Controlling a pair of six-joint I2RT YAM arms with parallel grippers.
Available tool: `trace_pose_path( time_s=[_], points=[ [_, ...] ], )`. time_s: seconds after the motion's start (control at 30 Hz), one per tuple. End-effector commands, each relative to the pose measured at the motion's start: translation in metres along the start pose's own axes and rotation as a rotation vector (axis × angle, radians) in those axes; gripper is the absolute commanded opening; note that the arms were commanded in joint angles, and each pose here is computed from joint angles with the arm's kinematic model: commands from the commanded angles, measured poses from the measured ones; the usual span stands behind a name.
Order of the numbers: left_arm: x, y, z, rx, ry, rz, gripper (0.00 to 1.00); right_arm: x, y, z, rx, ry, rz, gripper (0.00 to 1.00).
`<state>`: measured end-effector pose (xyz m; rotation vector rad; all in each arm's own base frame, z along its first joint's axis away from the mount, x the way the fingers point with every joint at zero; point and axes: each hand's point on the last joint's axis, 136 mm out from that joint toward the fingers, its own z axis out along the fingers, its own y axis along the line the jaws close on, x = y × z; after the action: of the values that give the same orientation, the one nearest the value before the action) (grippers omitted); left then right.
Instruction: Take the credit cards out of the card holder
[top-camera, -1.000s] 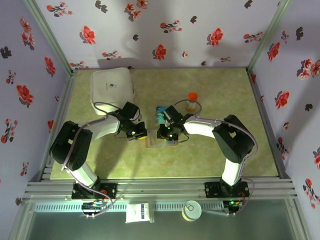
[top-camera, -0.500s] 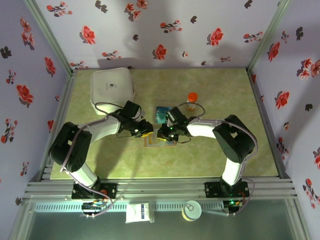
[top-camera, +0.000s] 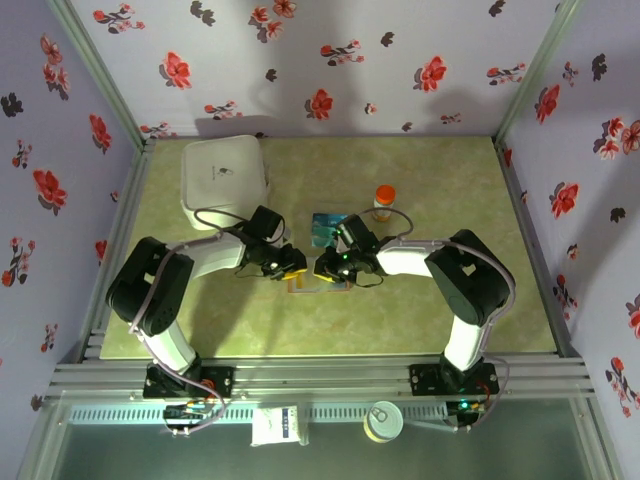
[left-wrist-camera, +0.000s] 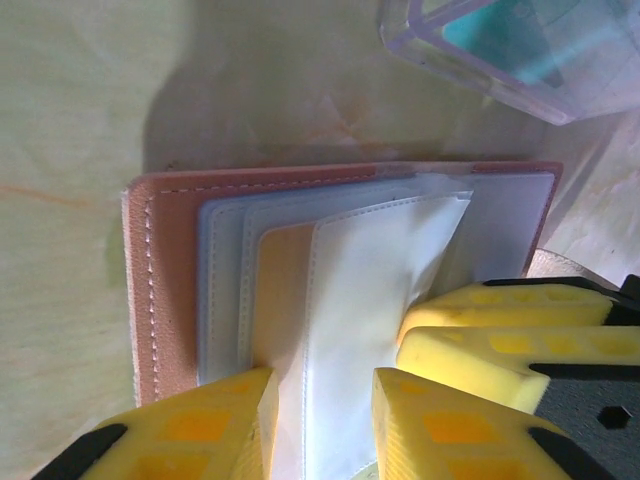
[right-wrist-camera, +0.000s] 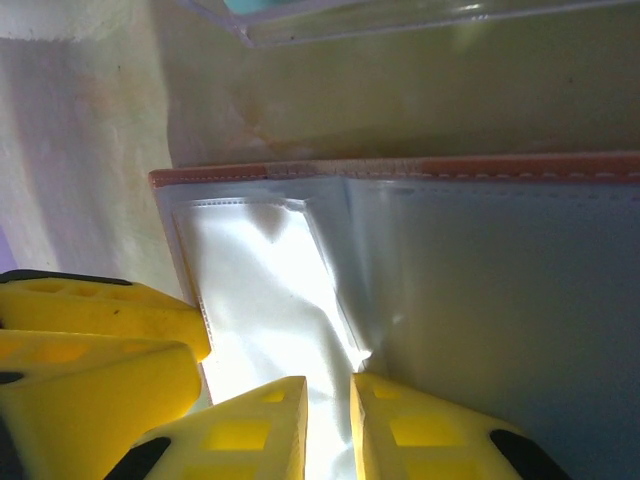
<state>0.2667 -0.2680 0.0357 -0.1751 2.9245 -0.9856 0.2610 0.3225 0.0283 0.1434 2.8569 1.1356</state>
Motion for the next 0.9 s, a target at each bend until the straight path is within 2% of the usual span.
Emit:
trace_pose_path(
  time_s=[0.0,0.33,0.5,0.7,0.87],
  points=[
    [0.004,0.004,0.007,-0.007,0.013,-0.018,0.30,0.003,-0.004,-0.002,-0.005,0.009,0.027,0.20],
    [0.002,-0.003,0.007,0.027,0.008,-0.020,0.22,0.004,-0.002,-0.001,-0.030,0.009,0.046,0.20],
    [-0.001,-0.013,-0.001,0.054,-0.011,-0.011,0.21,0.002,0.010,-0.009,-0.060,0.002,0.033,0.22],
    [-0.003,-0.028,-0.011,0.086,-0.022,0.007,0.21,-0.007,0.027,-0.038,-0.065,-0.073,-0.010,0.24],
    [-0.003,-0.040,-0.010,0.101,-0.010,0.024,0.20,-0.015,0.023,-0.069,-0.009,-0.146,-0.032,0.25]
  ],
)
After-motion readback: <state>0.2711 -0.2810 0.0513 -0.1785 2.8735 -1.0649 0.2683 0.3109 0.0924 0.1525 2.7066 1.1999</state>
